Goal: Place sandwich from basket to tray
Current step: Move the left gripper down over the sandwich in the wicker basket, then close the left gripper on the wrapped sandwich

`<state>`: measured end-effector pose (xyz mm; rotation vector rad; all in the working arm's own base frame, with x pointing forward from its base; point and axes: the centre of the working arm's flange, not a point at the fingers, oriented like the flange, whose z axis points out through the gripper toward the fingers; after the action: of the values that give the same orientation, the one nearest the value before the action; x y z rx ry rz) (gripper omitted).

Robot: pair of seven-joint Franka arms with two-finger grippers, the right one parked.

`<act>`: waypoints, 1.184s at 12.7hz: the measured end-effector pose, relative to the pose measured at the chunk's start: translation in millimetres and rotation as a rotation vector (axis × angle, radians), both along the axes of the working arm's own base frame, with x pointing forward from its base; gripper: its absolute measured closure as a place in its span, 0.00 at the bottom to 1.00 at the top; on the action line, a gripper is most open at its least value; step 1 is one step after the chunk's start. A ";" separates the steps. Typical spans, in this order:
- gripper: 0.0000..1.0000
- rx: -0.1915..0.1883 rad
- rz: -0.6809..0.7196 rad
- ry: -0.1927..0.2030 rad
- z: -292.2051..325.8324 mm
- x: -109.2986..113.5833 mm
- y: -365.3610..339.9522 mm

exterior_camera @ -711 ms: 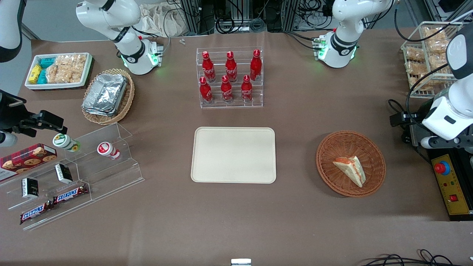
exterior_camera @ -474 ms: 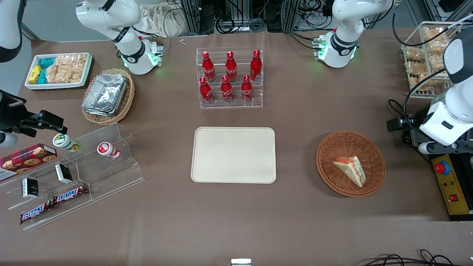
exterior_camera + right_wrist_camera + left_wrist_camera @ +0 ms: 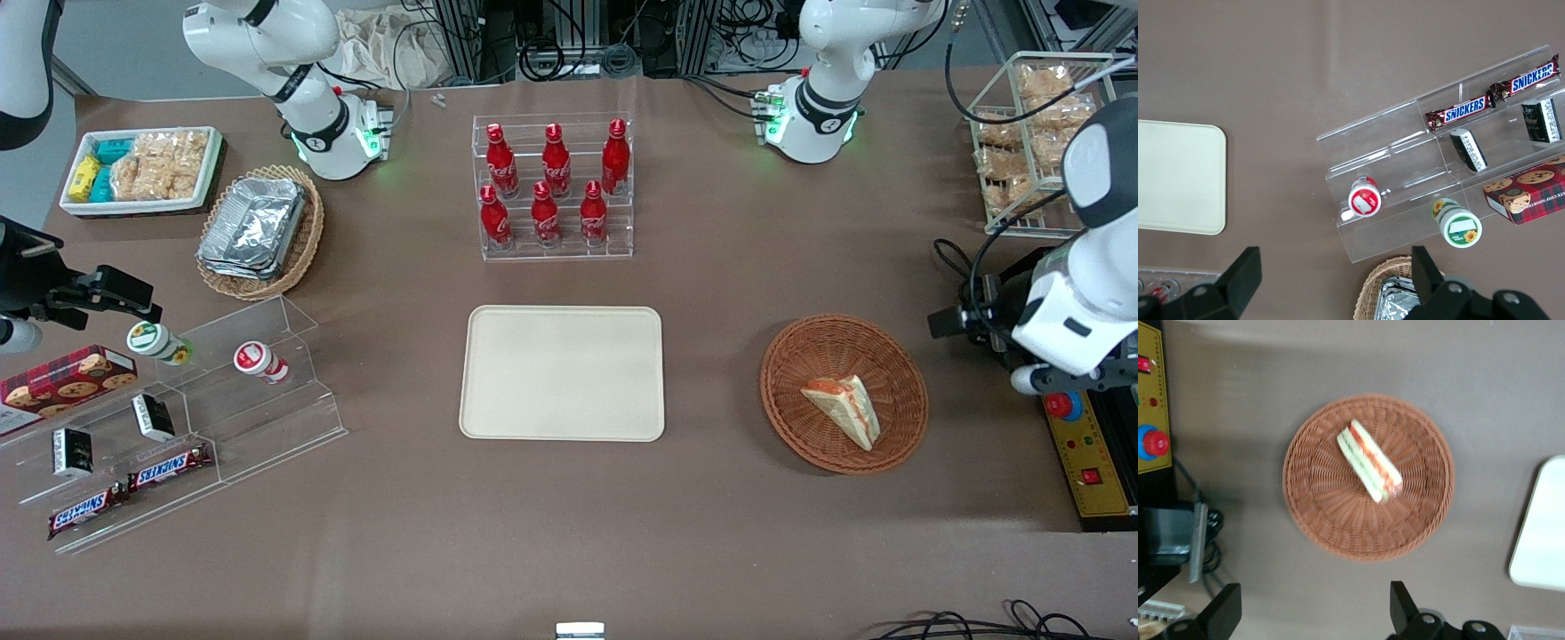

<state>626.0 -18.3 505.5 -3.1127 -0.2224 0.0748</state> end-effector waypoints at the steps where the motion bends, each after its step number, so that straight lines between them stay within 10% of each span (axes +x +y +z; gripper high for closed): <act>1: 0.00 -0.004 0.045 -0.013 -19.2 4.0 -0.4; 5: 0.00 -0.026 0.286 -0.065 -96.5 7.2 -8.3; 15: 0.00 -0.045 0.460 0.038 -194.9 14.4 -26.3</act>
<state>640.4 -44.6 310.6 -3.0289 -0.9388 0.1466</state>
